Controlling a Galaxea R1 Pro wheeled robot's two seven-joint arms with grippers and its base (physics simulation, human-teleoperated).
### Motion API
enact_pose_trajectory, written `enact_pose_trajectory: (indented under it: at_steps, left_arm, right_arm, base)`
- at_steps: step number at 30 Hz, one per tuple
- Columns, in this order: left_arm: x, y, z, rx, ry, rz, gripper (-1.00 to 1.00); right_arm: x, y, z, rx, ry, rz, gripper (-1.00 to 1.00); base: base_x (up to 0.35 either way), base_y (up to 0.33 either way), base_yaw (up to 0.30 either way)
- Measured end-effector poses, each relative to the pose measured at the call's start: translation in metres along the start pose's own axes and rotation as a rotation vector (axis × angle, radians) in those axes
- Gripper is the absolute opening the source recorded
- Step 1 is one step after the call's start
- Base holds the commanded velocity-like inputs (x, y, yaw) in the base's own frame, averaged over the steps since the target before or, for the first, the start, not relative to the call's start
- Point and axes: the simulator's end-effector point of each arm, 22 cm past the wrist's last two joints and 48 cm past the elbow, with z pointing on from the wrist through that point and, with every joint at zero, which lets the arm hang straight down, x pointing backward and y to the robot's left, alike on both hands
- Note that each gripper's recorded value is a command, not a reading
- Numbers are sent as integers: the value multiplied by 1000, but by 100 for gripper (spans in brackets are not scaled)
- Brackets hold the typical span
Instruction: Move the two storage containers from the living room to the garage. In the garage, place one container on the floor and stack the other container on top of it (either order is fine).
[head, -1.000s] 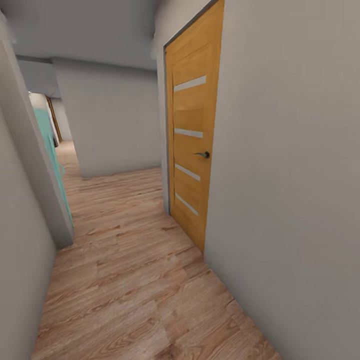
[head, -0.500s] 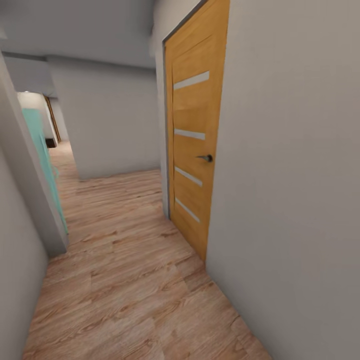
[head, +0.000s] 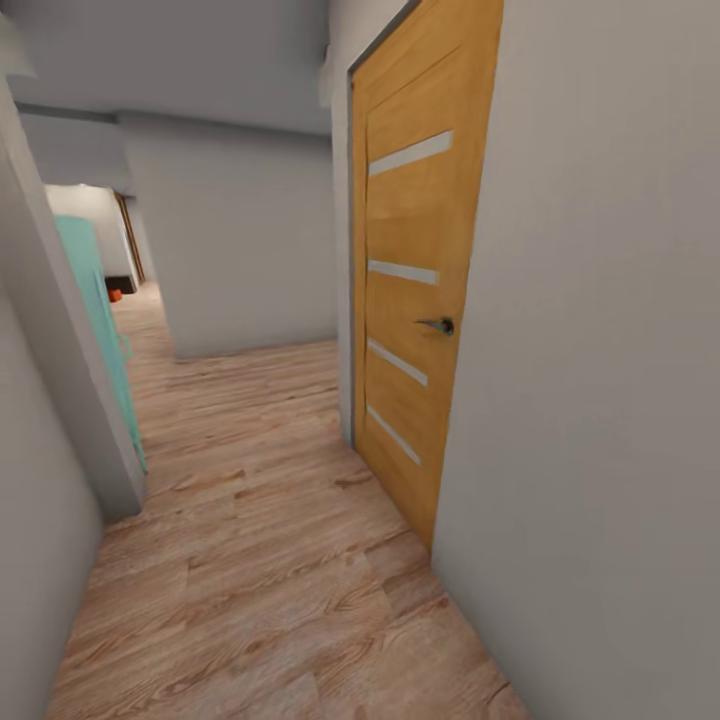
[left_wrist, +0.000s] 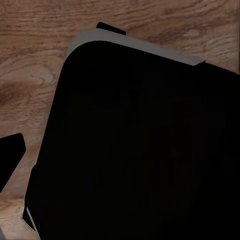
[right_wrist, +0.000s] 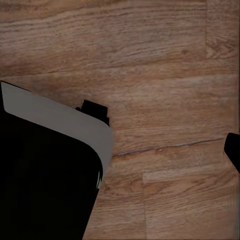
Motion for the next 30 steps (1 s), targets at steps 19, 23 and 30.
enact_pose_trajectory:
  at_steps: [19,23,30]
  left_arm:
    - [0,-1,0,2,1,2,100]
    - [0,-1,0,2,0,1,100]
    - [0,-1,0,2,0,3,100]
  right_arm:
    - [-1,0,0,1,-3,-2,100]
    - [-1,0,0,1,-3,-2,100]
    - [-1,0,0,0,-3,0,100]
  base:
    - [321,0,281]
    - [321,0,281]
    - [321,0,259]
